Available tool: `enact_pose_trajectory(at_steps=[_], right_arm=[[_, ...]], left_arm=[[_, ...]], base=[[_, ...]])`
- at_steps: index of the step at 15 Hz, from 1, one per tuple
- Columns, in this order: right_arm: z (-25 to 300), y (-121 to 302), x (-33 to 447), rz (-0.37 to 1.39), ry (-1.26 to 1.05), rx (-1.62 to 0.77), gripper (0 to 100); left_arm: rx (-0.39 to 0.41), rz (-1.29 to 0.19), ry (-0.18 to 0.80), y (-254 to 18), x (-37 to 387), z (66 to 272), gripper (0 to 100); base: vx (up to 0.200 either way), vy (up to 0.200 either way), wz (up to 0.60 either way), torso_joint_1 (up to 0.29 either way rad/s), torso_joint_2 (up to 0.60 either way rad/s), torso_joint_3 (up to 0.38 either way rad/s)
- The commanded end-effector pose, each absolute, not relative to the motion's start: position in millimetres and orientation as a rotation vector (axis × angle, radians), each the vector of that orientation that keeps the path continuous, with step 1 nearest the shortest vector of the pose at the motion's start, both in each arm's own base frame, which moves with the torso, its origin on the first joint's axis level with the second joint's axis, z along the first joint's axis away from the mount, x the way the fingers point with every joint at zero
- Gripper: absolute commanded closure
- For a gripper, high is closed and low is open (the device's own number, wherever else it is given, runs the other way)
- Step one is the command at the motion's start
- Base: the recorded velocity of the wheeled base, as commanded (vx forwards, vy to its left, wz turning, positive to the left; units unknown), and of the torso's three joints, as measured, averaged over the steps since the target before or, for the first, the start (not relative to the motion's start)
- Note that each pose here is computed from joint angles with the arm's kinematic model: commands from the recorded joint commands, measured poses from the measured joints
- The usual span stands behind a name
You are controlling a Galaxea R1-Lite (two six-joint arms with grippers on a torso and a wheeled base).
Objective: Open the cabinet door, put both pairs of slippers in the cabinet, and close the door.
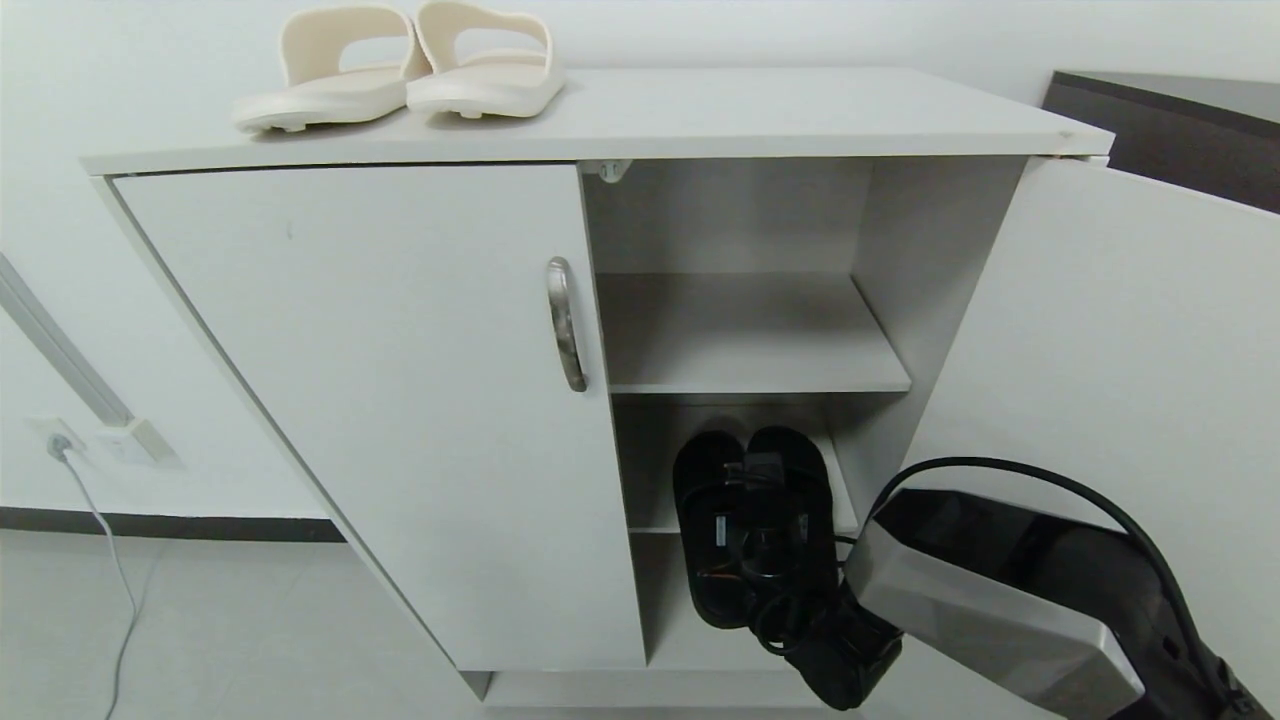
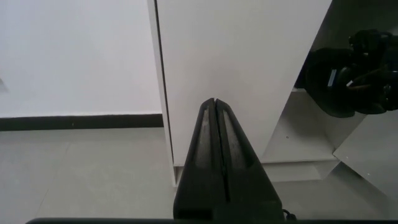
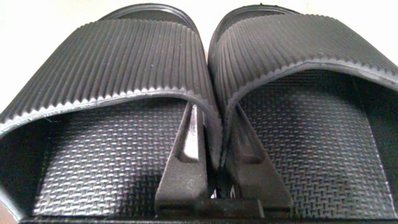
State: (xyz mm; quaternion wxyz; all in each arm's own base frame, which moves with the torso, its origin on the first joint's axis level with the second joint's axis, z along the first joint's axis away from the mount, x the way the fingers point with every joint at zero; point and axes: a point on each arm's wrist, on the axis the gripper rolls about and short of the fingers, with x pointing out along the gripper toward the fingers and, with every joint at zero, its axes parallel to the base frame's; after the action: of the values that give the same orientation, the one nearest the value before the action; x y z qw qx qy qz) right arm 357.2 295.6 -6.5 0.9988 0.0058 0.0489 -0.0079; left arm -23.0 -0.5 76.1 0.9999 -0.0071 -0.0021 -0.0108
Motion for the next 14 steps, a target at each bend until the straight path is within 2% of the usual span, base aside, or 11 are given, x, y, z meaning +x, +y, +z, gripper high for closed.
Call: enact_pose_trajectory(at_steps=[1, 8, 14], right_arm=[[2.7, 294.7, 372.5, -0.035, 0.088, 0.027, 100], [6.4, 310.7, 414.5, -0.054, 0.105, 0.032, 100], [0.3, 303.9, 433.3, -0.088, 0.126, 0.019, 100]], left_arm=[[-0.015, -0.021, -0.003, -0.5, -22.9, 76.1, 100], [-0.015, -0.017, -0.003, -0.4, -22.9, 76.1, 100], [-0.015, -0.015, -0.003, -0.3, -22.9, 76.1, 100]], base=[[0.0, 0.0, 0.0, 0.0, 0.0, 0.0], [0.0, 0.0, 0.0, 0.0, 0.0, 0.0], [0.0, 0.0, 0.0, 0.0, 0.0, 0.0]])
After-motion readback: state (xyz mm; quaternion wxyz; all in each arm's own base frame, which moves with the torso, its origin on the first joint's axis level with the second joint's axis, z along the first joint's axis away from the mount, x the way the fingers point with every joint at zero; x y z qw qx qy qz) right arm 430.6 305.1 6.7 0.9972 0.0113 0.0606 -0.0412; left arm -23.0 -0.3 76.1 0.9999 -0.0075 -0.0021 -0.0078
